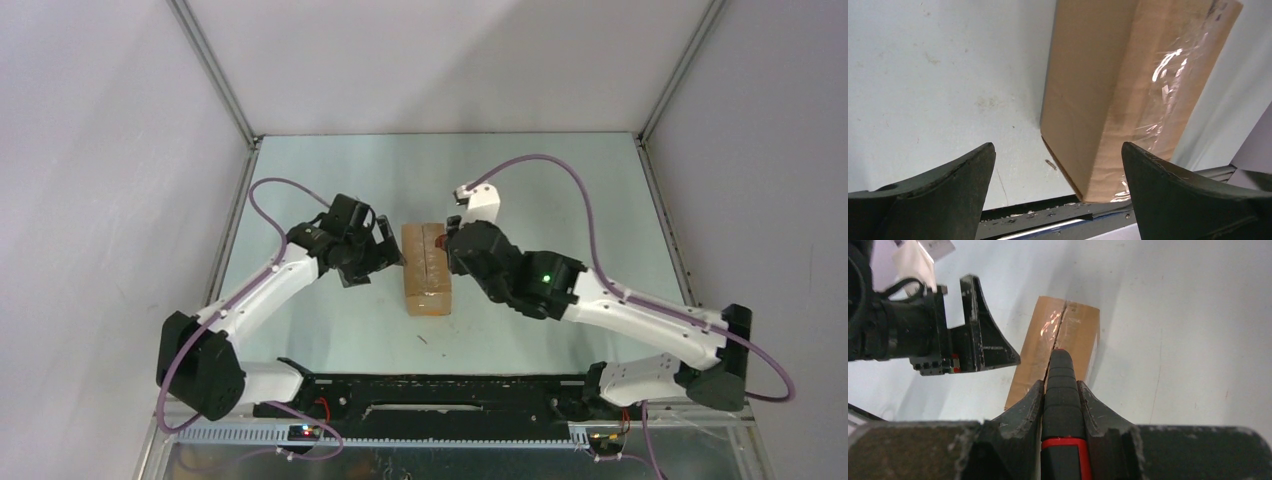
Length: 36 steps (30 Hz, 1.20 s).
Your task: Unpack the express box
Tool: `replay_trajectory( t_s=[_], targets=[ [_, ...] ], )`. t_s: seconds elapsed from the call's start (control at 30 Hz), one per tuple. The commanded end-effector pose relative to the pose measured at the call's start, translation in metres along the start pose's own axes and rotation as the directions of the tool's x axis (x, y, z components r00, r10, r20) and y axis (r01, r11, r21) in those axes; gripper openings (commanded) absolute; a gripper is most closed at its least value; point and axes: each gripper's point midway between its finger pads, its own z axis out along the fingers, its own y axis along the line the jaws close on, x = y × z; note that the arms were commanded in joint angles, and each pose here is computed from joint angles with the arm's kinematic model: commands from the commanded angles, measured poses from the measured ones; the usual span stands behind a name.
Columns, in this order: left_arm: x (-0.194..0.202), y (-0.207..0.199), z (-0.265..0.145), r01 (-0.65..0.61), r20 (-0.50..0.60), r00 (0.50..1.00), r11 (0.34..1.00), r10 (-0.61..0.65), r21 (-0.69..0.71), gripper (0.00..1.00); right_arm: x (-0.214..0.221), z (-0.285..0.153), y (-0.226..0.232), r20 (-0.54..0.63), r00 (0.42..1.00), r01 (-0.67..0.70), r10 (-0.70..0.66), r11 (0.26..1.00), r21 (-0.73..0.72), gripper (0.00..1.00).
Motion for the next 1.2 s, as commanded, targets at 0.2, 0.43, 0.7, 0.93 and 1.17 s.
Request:
replay_trajectory(
  t_s=[0.2, 0.43, 0.7, 0.93, 1.17],
  targets=[
    [-0.054, -0.053, -0.002, 0.023, 0.046, 0.999, 0.996, -0.027, 0.085, 1.0, 0.01, 0.03, 0.023, -0.002, 1.0, -0.004, 0.005, 1.0, 0.03, 0.0],
    [-0.062, -0.058, 0.012, -0.01, 0.023, 1.0, 0.999, 0.009, 0.053, 1.0, 0.015, 0.032, 0.026, -0.013, 1.0, -0.017, 0.017, 0.999, 0.028, 0.0],
    [-0.056, -0.065, 0.017, -0.055, -0.009, 0.998, 0.997, 0.055, 0.063, 1.0, 0.029, 0.037, 0.032, -0.053, 0.997, -0.047, 0.047, 0.999, 0.005, 0.0],
    [-0.044, -0.065, 0.024, -0.093, -0.043, 0.995, 0.995, 0.095, 0.049, 0.99, 0.038, 0.039, 0.035, -0.077, 0.993, -0.093, 0.091, 0.995, -0.026, 0.0],
    [-0.035, -0.058, 0.028, -0.118, -0.065, 0.991, 0.993, 0.118, 0.005, 0.94, 0.042, 0.039, 0.027, -0.08, 0.992, -0.096, 0.096, 0.995, 0.0, 0.0]
  ],
)
